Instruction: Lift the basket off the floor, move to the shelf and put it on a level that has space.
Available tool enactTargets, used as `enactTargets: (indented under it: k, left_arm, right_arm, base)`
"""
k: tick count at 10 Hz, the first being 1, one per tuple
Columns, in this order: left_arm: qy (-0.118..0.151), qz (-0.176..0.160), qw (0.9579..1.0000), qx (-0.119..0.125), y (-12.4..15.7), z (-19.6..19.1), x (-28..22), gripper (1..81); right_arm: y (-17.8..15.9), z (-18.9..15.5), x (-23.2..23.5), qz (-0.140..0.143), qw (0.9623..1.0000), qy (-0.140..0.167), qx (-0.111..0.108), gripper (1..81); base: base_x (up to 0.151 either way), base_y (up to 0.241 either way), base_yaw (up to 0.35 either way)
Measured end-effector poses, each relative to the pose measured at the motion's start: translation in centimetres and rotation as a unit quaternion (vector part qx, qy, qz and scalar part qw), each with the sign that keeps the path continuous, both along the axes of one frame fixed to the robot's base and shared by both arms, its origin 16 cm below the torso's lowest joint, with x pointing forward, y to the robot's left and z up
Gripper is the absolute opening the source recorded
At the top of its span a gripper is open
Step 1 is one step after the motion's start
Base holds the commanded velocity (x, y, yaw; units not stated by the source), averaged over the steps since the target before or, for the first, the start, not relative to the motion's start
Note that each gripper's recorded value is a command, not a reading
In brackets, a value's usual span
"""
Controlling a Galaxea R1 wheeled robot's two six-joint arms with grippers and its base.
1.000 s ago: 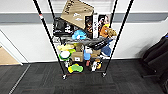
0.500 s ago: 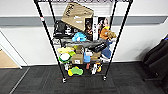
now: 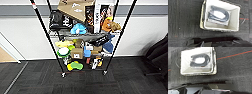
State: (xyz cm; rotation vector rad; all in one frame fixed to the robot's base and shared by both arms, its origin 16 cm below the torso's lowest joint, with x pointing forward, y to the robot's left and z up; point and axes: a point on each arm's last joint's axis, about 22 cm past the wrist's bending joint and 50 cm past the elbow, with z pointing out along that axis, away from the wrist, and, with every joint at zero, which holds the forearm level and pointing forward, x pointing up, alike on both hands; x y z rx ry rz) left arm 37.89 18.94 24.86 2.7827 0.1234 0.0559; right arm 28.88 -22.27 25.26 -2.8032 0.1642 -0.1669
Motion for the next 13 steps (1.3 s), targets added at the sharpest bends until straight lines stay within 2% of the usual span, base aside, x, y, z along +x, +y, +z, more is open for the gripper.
enactTargets:
  k: [3, 5, 7, 11, 13]
  left_arm:
    - [-0.01, 0.002, 0.9998, 0.015, 2.5, -1.7, 2.2, 81.1]
    - [-0.022, 0.009, 0.9992, 0.031, 4.9, -2.8, 4.0, 81.1]
    - [-0.036, 0.01, 0.9989, 0.028, 4.4, -3.7, 5.9, 81.1]
    - [-0.073, 0.008, 0.9973, 0.01, 1.4, -4.9, 11.3, 81.1]
    - [-0.076, 0.006, 0.9971, 0.007, 0.9, -6.0, 12.4, 81.1]
  right_arm:
    - [-0.8, -1.9, 1.6, -0.003, 0.9999, -0.006, -0.008, 81.1]
    - [-2.6, -3.3, 3.8, -0.005, 0.9996, -0.014, -0.023, 81.1]
    - [-2.4, -4.5, 5.7, -0.005, 0.9994, -0.028, -0.021, 81.1]
    - [-1.1, -6.7, 10.7, -0.008, 0.9979, -0.063, -0.013, 81.1]
    - [-0.9, -7.9, 11.9, -0.006, 0.9977, -0.067, -0.011, 81.1]
  base:
    - [0.0, 0.0, 0.0]
    - [0.0, 0.0, 0.0]
    - [0.0, 0.0, 0.0]
    - [0.0, 0.0, 0.0]
    - [0.0, 0.0, 0.0]
